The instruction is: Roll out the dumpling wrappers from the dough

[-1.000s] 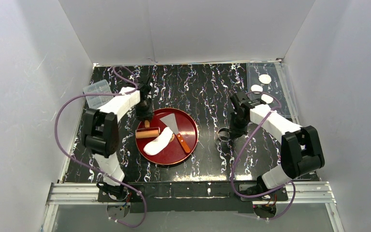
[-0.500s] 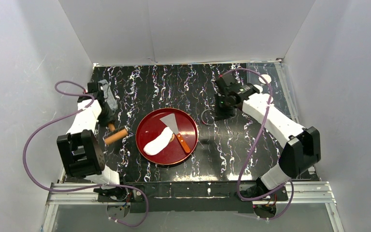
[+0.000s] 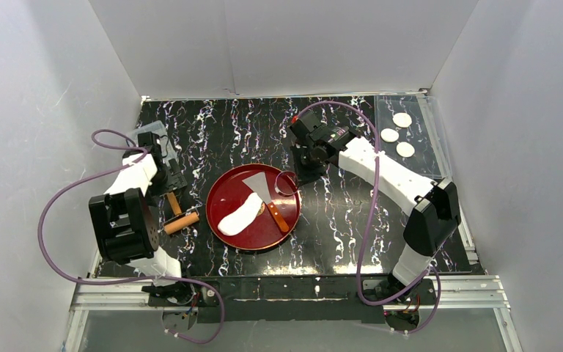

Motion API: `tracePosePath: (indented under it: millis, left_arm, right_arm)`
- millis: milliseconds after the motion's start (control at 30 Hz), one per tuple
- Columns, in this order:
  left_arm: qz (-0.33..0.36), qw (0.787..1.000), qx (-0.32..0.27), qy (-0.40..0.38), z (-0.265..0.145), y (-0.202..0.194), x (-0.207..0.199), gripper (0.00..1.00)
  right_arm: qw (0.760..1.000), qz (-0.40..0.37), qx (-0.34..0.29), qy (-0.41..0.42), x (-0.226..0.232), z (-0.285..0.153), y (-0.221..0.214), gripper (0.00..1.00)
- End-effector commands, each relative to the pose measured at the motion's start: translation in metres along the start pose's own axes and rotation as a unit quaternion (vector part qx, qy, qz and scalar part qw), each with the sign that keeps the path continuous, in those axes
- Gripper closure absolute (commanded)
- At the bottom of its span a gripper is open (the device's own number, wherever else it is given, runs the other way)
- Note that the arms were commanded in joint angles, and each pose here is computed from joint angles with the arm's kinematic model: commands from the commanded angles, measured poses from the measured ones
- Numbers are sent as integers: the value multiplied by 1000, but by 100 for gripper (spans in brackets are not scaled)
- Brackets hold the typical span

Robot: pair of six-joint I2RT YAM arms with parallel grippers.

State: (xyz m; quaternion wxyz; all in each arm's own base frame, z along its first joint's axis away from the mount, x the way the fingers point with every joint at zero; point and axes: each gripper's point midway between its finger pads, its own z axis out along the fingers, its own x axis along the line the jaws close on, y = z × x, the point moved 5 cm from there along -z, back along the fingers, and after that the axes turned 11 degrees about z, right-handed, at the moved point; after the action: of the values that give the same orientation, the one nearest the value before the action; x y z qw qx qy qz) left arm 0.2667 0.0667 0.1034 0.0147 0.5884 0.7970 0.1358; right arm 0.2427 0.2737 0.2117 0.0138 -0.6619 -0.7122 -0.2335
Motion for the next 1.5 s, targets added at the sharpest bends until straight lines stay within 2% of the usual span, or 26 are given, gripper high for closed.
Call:
tracePosePath:
  millis: [0,67,100,167,200,267,333,400,500,600,767,800,833,867,900,967,1100,1133,1167,1200,1233,1267,1333,1467]
  left_arm:
    - [3,998,-57,-22,-27,6,-5,10]
    - [39,993,-105,-41,-39,7,-19,11]
    - [78,986,-138,-59,-49,5,-31,13]
    - [156,964,-176,-123,-57,-4,-65,16]
    - [191,952,-177,-159,-60,-12,-82,17]
    - [193,951,-160,-179,-59,-18,-93,16]
    - [194,957,-138,-165,-55,-14,-92,9]
    - [202,960,-108,-160,-46,-13,-96,8]
    - [234,960,-72,-138,-27,-15,-105,11]
    - [254,958,-59,-120,-23,-9,-114,19]
    - [264,959,-31,-95,-7,-12,-125,40]
    - [265,960,-24,-89,0,-14,-125,50]
    - [261,961,-17,-90,2,-15,-127,76]
    - [256,961,-15,-106,-3,-17,-134,97]
    - [254,959,-19,-126,-11,-21,-143,100]
    - [259,949,-22,-179,-24,-37,-165,100]
    - [307,935,-21,-179,-19,-40,-186,100]
    - [316,935,-30,-161,-21,-34,-182,79]
    - [316,933,-58,-162,-34,-29,-180,30]
    - [313,932,-73,-168,-41,-27,-179,18]
    - [312,930,-82,-177,-47,-28,-179,15]
    - [307,929,-89,-187,-53,-29,-178,15]
    - [296,927,-98,-210,-64,-35,-177,25]
    - [273,921,-95,-260,-72,-58,-175,27]
  right_arm:
    - [999,-15,1,32,15,-12,1,99]
    - [999,-13,-1,35,15,-14,0,99]
    - [999,-13,-2,36,15,-14,-1,99]
    - [999,-13,0,38,15,-14,-3,99]
    - [999,-13,1,38,15,-13,-3,99]
    - [999,-13,3,37,15,-13,-4,99]
    - [999,-14,3,34,13,-13,-6,99]
    - [999,-14,2,34,11,-12,-8,99]
    - [999,-11,2,36,10,-11,-11,99]
    - [999,-12,2,36,8,-12,-13,99]
    - [999,-16,3,40,7,-12,-15,99]
    - [999,-17,7,41,7,-11,-17,99]
    - [999,-17,11,44,7,-9,-18,99]
    - [999,-17,13,44,8,-7,-20,99]
    - [999,-22,12,42,9,-5,-21,99]
    - [998,-39,20,49,18,3,-24,99]
    - [990,-126,42,37,44,43,-35,99]
    - [989,-132,55,30,46,56,-36,99]
    - [987,-139,76,9,44,72,-36,99]
    - [987,-140,81,4,44,76,-36,99]
    - [986,-140,85,0,44,79,-35,99]
    - [986,-141,88,-2,44,81,-36,99]
    - [986,-138,92,-3,43,83,-37,99]
    - [986,-133,98,1,38,89,-46,99]
